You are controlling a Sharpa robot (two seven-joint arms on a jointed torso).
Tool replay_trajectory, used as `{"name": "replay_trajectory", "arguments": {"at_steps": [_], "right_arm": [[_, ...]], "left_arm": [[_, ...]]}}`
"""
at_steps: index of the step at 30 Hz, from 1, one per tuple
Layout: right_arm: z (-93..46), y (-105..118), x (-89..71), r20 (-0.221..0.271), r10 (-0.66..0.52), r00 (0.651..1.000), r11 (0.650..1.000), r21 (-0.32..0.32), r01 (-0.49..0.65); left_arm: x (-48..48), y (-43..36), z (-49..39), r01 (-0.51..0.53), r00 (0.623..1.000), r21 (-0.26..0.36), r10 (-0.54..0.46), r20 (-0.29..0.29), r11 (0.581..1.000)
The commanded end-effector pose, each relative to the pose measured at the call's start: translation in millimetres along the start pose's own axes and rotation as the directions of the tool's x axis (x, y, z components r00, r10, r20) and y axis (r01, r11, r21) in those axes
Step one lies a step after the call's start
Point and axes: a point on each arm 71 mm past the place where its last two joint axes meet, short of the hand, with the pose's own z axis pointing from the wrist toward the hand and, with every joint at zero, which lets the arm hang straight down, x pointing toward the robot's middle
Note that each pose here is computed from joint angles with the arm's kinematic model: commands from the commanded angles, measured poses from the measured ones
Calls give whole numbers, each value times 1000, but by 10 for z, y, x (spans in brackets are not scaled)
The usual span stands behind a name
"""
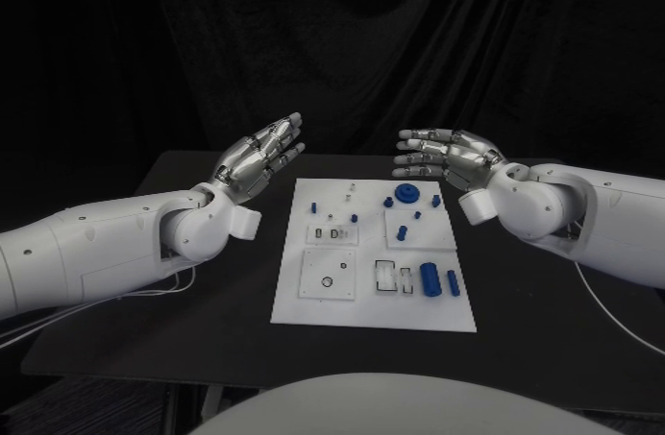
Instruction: Assemble the parts on the task board
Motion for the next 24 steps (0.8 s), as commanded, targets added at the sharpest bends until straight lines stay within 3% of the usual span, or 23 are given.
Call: {"name": "replay_trajectory", "arguments": {"at_steps": [1,5,8,10,15,18,22,24], "right_arm": [[50,134,1,-96,-330,939,940,57,336],[102,442,-35,-100,-641,761,761,42,647],[117,669,-42,-99,-831,547,547,38,837],[112,801,-37,-98,-921,378,376,40,926],[75,974,-21,-77,-994,73,70,39,997],[52,1036,-6,-47,-997,-60,-62,40,997],[30,1085,10,-2,-987,-162,-162,41,986],[20,1093,14,14,-981,-192,-192,41,981]], "left_arm": [[16,-148,-57,-92,993,171,104,-62,981],[-55,-192,-118,-97,993,171,106,-44,980],[-67,-216,-148,-94,994,168,103,-43,981],[-53,-232,-163,-81,995,170,90,-46,982],[-1,-268,-182,-50,997,176,60,-50,983],[20,-292,-194,-45,997,179,56,-61,983],[35,-321,-217,-41,996,185,56,-71,982],[39,-336,-231,-45,996,188,60,-73,981]]}}
